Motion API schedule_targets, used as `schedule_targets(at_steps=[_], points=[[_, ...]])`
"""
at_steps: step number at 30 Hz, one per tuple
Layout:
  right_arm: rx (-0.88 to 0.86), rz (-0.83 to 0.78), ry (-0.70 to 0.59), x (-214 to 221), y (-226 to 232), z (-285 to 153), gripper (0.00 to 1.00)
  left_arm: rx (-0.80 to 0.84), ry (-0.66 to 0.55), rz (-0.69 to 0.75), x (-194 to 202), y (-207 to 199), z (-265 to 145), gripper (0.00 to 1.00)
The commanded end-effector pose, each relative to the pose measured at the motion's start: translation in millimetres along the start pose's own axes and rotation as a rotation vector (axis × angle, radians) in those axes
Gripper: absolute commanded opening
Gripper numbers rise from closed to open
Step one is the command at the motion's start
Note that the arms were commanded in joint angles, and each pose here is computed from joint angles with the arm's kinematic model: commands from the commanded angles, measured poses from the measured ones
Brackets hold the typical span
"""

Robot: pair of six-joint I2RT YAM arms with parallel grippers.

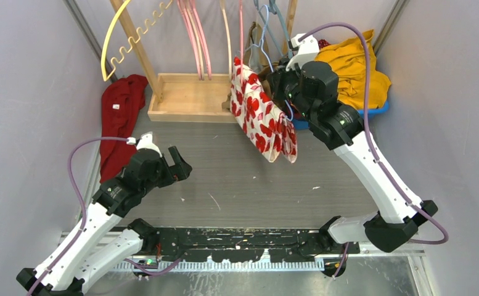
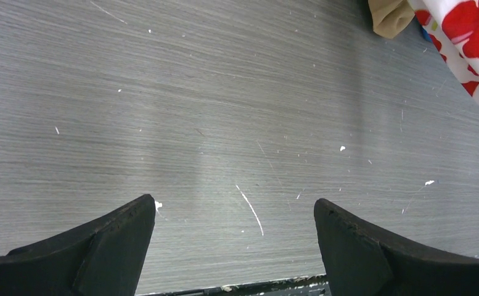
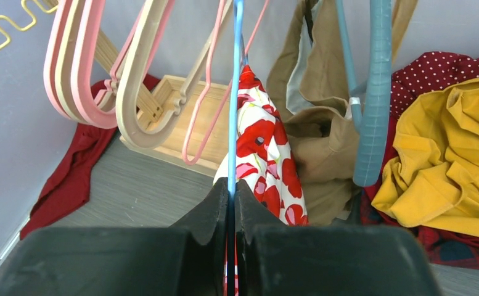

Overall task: Place the skirt on the hanger
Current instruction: Place the hanger at the clothesline.

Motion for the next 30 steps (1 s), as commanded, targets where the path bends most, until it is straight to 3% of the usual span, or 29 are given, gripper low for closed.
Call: schedule_targets(at_steps=[1,30], points=[[-0.125,0.075,-0.221,-51.3,21.7,-11.3,0.01,-0.007,-0.039,0.018,-10.6,-0.6,-8.0,0.99],[-0.114,0.046,-0.349,-87.0,46.3,53.8,0.01,0.013,-0.047,0.015,-3.0,2.1,-6.2,0.99]])
Point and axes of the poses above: each gripper's point midway between its finger pads, its own z axis out along the fingers, its own y axis along the line the jaws close on, x = y × z, the point moved 10 cm from there along -z, back along the fingers, and after that the axes turned 12 degrees about z, right-handed, at the moved point
